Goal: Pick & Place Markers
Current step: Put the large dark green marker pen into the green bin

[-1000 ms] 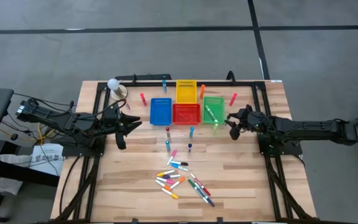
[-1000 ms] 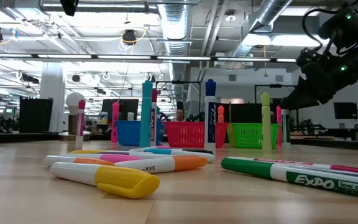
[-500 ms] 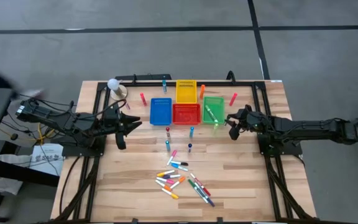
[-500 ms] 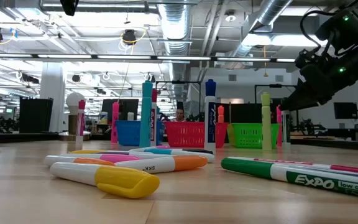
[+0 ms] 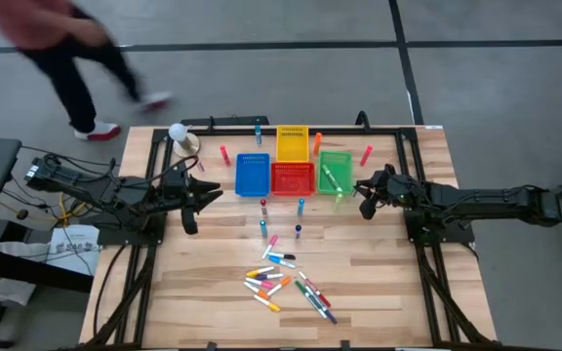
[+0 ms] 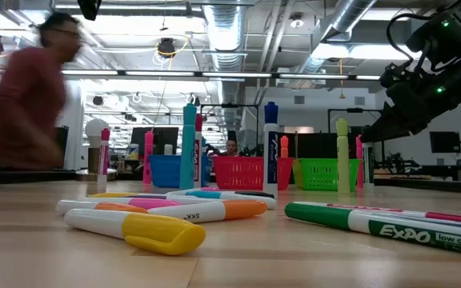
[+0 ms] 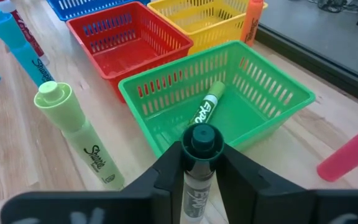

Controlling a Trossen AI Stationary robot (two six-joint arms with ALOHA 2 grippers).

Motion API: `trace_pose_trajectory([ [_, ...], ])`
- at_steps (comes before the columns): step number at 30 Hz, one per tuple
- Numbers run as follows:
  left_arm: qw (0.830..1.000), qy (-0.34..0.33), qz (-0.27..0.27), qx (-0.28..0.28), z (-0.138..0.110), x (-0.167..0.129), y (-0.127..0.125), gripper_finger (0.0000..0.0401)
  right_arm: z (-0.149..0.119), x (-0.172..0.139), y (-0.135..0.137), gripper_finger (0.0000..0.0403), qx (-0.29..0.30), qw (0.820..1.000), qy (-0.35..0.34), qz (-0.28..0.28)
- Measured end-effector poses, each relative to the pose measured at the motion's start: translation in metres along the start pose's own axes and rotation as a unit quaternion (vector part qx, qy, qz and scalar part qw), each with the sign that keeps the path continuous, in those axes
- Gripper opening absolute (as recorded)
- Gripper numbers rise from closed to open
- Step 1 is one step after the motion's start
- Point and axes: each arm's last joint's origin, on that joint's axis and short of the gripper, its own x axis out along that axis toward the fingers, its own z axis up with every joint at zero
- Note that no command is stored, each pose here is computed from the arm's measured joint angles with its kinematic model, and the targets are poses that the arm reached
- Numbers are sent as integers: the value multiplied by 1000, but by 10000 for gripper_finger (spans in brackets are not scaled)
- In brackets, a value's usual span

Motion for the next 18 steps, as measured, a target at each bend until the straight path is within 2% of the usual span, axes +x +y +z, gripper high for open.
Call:
trace_pose_trajectory([
  [13, 1000, 0, 0, 0, 0, 0, 0, 91, 1, -1, 0, 69, 0, 1000, 0, 0],
  [18, 1000, 0, 0, 0, 0, 0, 0, 91, 11, -5, 0, 68, -4, 1000, 0, -1],
])
